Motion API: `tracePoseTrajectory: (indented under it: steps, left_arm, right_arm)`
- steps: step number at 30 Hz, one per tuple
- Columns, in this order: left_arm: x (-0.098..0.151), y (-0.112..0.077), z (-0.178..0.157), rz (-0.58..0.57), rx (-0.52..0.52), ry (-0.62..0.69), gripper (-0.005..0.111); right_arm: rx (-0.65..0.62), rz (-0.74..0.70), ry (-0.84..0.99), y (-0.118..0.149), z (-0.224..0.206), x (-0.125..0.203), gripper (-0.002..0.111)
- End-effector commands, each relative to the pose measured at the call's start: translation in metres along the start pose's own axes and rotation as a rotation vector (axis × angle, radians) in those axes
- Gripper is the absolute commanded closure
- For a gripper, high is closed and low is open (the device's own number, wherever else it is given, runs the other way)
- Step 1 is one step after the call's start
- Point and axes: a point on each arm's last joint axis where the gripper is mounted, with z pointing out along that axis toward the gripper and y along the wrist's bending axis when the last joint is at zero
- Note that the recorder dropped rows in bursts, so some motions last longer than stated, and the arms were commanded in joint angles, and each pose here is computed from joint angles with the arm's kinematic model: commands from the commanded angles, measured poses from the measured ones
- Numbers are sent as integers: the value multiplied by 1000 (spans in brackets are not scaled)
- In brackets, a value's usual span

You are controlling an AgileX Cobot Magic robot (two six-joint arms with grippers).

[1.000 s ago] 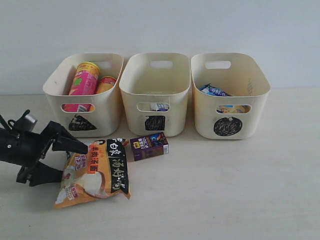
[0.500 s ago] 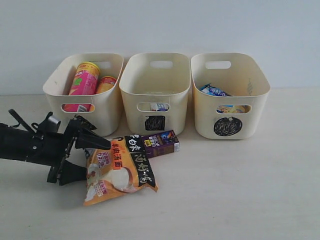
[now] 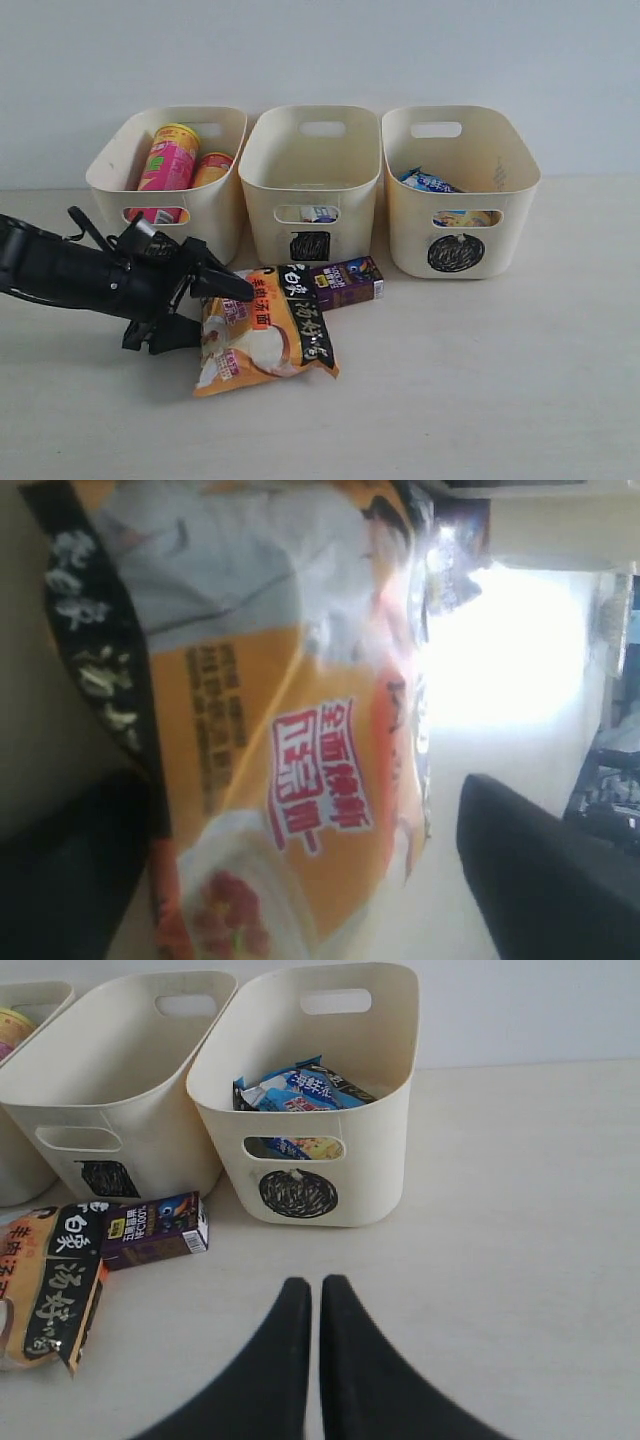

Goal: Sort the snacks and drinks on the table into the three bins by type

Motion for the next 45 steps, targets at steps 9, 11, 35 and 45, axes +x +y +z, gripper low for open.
tracePoseTrajectory:
  steps: [9,11,35,45]
  left_arm:
    - [-3,1,2,46,-136,-66,102]
    - [-5,-7,-4,90,-132,-77,102]
    - [10,-88,-64,310,-31,-127,102]
    - [13,-89,-65,301,-29,-111,102]
  right_arm:
    - [-2,-11,-4,0,0,0,108]
    - [-2,-11,-4,0,0,0,108]
    - [-2,-11,-4,0,0,0,108]
    - [-14,88,30,2,5,3,108]
